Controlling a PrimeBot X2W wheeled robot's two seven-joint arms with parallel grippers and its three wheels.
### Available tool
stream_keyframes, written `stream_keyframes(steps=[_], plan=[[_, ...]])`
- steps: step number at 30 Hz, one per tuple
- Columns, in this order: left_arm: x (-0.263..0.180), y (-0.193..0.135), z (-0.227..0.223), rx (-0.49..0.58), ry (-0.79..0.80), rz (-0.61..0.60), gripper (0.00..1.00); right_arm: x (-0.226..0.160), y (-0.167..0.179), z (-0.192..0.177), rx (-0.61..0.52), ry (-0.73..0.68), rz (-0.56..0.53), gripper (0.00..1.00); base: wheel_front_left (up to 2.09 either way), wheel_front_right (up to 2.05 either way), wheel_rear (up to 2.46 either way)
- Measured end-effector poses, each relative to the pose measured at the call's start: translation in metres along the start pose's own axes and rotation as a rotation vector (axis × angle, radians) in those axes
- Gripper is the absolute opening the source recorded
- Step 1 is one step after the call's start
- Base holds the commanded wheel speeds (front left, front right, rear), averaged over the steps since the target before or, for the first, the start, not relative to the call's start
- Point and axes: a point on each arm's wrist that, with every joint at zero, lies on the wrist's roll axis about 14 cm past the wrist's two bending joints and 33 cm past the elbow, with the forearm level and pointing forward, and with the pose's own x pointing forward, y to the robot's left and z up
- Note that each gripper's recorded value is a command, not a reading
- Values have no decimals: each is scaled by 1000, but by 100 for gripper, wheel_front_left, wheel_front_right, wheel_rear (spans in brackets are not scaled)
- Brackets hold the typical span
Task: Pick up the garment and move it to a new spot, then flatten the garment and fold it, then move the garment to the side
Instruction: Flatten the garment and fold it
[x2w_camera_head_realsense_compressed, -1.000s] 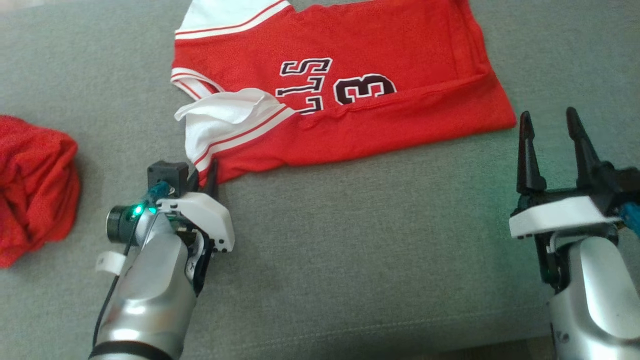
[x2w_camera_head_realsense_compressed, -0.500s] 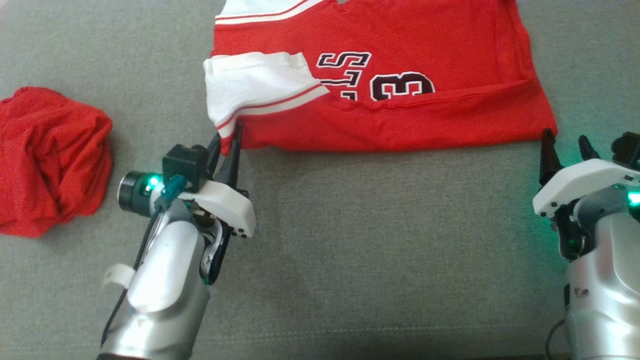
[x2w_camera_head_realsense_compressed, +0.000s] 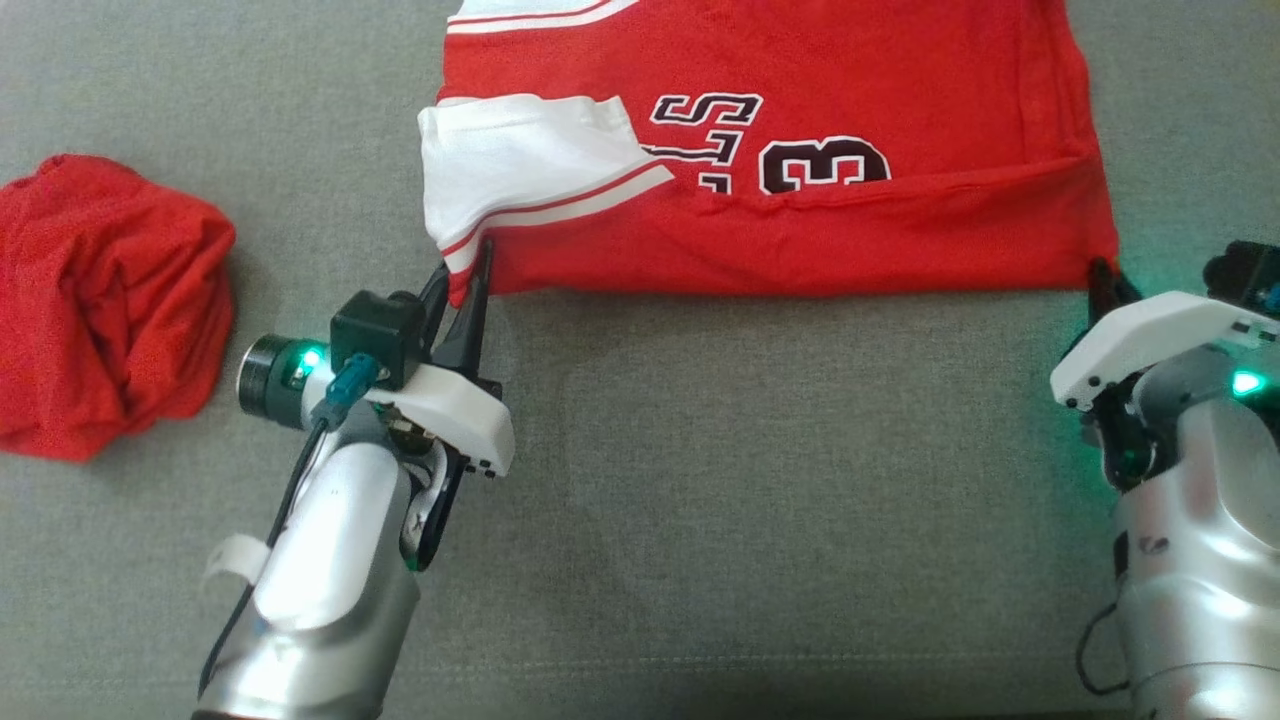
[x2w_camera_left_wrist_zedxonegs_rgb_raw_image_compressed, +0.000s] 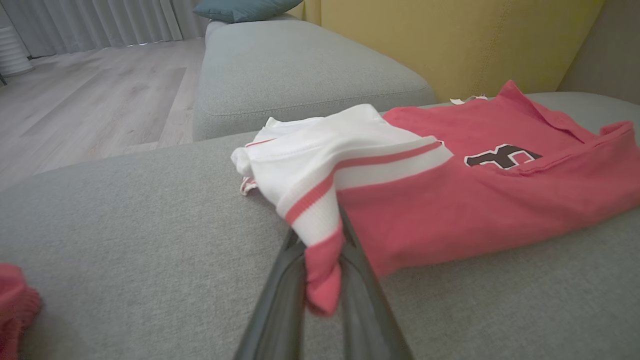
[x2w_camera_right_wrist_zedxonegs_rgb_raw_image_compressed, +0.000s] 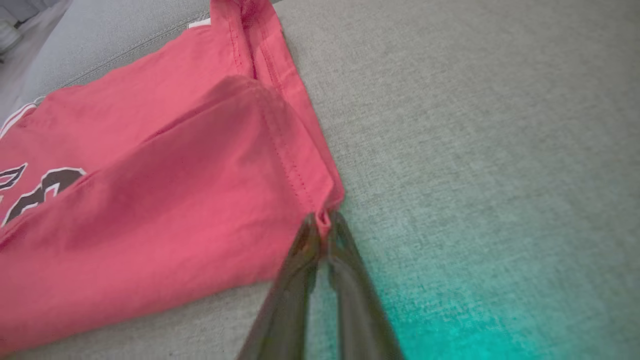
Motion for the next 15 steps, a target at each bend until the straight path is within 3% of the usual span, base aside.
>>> stream_keyframes(steps=[15], plan=[[-15,-5,4,26,0,-11,0,-30,-6,15,84,-106,17,0,0,0,0]])
